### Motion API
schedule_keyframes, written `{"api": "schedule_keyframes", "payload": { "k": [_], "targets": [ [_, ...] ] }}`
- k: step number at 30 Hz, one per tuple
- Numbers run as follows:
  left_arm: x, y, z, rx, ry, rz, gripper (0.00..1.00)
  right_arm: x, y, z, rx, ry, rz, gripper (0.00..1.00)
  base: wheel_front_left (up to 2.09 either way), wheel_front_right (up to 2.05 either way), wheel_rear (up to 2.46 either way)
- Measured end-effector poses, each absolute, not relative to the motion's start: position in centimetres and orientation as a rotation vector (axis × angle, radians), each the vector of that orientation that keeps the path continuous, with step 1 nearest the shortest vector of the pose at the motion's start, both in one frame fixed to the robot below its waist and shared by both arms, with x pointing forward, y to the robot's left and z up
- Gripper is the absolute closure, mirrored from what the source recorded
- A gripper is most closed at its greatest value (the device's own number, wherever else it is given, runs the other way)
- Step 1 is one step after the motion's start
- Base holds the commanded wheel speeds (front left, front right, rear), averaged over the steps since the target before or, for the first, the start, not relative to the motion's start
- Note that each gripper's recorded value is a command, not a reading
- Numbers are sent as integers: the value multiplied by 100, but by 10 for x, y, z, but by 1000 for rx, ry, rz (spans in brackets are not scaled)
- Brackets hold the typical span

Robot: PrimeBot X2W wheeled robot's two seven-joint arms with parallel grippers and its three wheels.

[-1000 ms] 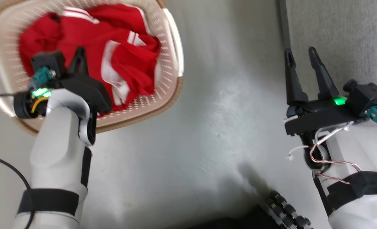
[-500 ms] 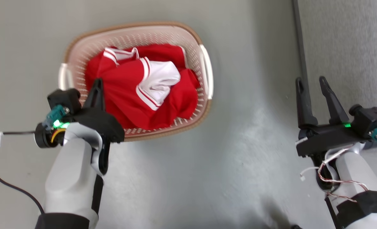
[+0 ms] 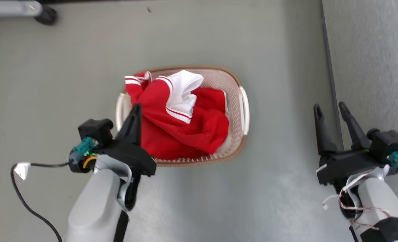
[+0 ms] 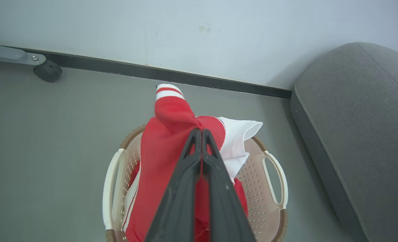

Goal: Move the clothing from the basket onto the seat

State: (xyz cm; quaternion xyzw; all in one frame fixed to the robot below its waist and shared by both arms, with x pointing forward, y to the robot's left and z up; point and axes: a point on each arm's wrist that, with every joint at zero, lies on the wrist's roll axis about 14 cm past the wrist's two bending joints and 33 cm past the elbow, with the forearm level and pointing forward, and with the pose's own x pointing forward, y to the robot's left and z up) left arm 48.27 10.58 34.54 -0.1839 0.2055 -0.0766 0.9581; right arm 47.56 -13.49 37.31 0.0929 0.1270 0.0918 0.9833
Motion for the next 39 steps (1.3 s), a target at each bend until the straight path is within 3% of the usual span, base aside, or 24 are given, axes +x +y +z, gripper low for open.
{"api": "schedule_keyframes", "payload": {
  "k": [14, 31, 39],
  "targets": [
    [450, 126, 423, -418, 231, -118, 100, 445, -110, 413, 186, 196, 259, 0, 0, 0, 0],
    [386, 165, 483, -438, 43, 8, 100, 384, -68, 453, 174, 131, 394, 0, 0, 0, 0],
    [374, 170, 522, -436, -82, -4, 100, 375, -49, 476, 164, 66, 459, 0, 0, 0, 0]
  ]
}}
